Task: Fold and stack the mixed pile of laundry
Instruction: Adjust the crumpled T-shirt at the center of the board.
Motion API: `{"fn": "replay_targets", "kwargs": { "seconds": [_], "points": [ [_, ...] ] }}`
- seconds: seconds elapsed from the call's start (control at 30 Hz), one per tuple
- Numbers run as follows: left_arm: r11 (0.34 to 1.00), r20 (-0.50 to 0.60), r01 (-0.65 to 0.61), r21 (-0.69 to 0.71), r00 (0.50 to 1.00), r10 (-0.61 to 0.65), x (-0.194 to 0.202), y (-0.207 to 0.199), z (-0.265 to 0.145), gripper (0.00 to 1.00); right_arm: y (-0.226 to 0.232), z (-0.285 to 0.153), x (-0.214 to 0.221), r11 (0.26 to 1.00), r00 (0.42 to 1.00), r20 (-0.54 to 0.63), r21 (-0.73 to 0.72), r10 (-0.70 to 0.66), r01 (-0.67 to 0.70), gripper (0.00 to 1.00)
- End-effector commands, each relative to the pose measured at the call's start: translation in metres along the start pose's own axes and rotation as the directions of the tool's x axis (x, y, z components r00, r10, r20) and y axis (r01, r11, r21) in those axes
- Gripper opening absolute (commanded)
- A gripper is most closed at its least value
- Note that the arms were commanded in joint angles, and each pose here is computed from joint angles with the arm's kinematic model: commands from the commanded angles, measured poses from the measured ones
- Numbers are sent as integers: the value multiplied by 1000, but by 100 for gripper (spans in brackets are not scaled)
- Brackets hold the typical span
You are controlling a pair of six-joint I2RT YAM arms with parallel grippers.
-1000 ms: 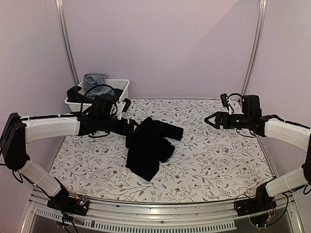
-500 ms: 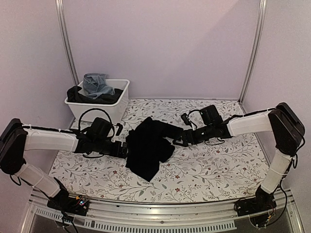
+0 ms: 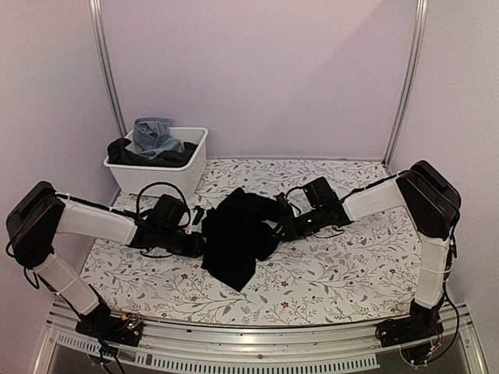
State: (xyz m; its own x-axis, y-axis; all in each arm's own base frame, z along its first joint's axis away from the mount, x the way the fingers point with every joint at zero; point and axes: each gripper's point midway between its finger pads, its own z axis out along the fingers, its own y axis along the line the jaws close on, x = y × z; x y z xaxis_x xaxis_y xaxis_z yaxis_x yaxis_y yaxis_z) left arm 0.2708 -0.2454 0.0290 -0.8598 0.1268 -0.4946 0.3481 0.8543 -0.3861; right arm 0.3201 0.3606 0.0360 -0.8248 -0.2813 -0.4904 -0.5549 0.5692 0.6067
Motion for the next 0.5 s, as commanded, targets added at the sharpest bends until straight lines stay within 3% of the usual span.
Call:
{"fn": "replay_targets", "kwargs": {
  "seconds": [0.0, 0.03, 0.07, 0.17, 0.47],
  "points": [
    [1000, 54, 8, 10, 999, -9, -20, 0, -4, 0, 5, 0, -1, 1000, 1000, 1, -22, 0, 0, 16],
    [1000, 66, 18, 6, 998, -18, -24, 3, -7, 0, 2, -2, 2, 1000, 1000, -1, -12, 7, -7, 2],
    [1000, 77, 25, 1, 997, -25, -27, 5, -10, 0, -2, -8, 2, 1000, 1000, 6, -4, 13, -13, 0],
    [999, 120, 42, -33, 992, -37, -40, 13, -24, 0, -15, -35, 6, 998, 998, 48, 30, 47, -49, 0],
    [988, 264, 79, -133, 964, -42, -88, 28, -69, 0, -27, -182, -28, 978, 925, 377, 175, 43, -117, 0]
  ]
}}
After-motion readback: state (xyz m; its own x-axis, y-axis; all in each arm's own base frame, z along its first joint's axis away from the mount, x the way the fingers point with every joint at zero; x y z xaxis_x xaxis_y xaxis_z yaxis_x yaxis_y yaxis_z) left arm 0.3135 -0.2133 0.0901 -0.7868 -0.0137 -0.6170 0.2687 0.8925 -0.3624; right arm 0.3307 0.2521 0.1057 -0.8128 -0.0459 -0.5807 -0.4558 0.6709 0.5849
